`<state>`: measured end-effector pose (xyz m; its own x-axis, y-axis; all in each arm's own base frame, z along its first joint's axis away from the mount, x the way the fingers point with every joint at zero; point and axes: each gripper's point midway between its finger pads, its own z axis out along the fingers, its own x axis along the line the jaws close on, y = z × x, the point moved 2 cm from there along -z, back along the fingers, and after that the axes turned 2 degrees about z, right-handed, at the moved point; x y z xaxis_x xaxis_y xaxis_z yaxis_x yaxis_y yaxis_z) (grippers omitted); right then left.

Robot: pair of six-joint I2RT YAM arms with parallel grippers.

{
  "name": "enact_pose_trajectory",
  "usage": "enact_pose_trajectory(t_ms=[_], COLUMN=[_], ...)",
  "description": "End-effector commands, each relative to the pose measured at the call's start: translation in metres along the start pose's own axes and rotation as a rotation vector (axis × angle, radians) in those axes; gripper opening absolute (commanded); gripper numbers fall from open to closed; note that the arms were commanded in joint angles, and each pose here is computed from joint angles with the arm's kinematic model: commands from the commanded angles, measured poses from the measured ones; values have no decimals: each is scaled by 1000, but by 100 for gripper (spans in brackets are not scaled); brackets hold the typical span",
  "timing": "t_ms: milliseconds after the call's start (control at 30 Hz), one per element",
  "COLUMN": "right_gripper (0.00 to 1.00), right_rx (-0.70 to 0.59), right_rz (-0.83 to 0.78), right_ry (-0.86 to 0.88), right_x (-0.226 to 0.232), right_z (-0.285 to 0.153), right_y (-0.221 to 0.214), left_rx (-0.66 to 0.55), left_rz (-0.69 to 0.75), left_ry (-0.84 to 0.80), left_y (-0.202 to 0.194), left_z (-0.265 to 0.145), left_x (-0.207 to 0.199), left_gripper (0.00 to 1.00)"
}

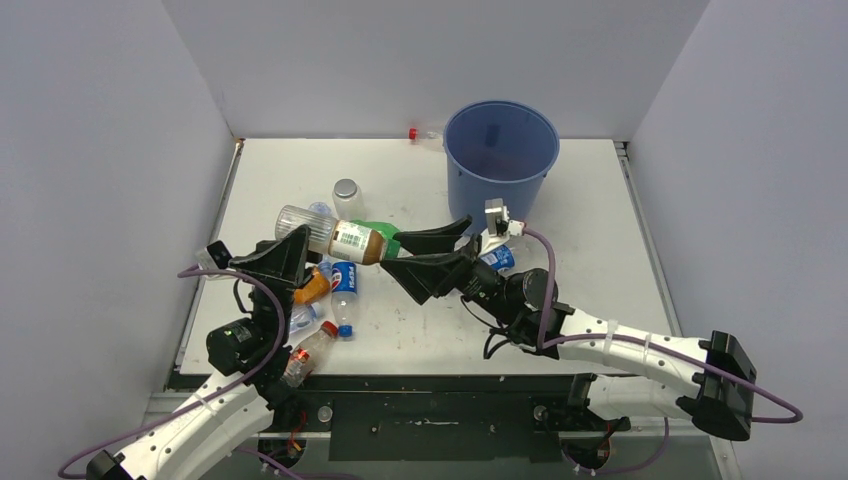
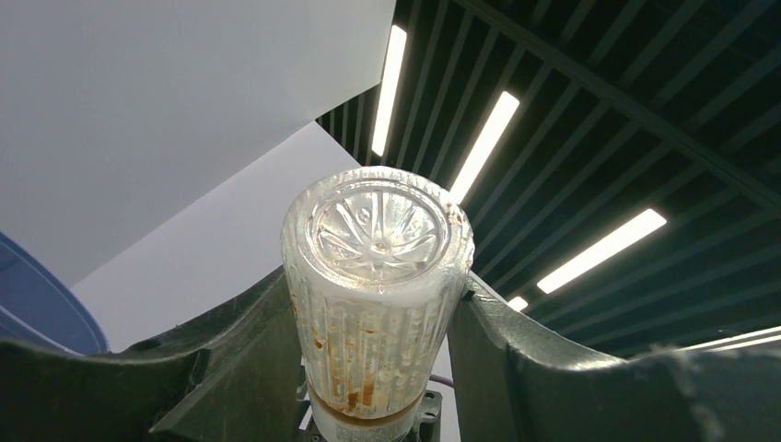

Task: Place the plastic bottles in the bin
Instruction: Place the plastic bottle in the trash bin.

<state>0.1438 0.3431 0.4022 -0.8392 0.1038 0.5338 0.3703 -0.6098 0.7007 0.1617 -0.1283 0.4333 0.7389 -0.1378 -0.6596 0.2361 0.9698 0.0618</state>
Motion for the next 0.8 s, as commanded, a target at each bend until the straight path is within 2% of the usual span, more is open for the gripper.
enact_pose_trajectory(t_ms=[0, 100, 267, 300, 333, 367, 467, 633, 767], right_gripper=[72, 60, 26, 12, 6, 5, 5, 5, 5], right_rx=[-73, -59, -44, -44, -38, -35, 26, 89, 37], right_rz=[24, 31, 26, 18, 8, -9, -131, -368, -510], right_ry=[102, 97, 107, 108, 96, 80, -32, -505, -970], right_x=[29, 27, 29, 31, 31, 31, 27, -6, -45], right_z=[13, 17, 15, 13, 11, 8, -1, -33, -68], right_y=[25, 21, 19, 22, 24, 28, 45, 113, 160], left_rx=[0, 9, 30, 33, 38, 39, 52, 118, 148], left_rz=[-20, -20, -4, 6, 20, 40, 179, 620, 888], left_ry=[-42, -43, -39, -32, -10, 13, 108, 383, 605], left_y=[2, 0, -3, -3, -4, -3, 2, 25, 48], left_z=[3, 3, 3, 3, 2, 1, 0, -10, -24], left_x=[-14, -14, -14, -13, -10, -7, 1, 30, 64], left_gripper=[0, 0, 2, 18, 39, 58, 99, 96, 96])
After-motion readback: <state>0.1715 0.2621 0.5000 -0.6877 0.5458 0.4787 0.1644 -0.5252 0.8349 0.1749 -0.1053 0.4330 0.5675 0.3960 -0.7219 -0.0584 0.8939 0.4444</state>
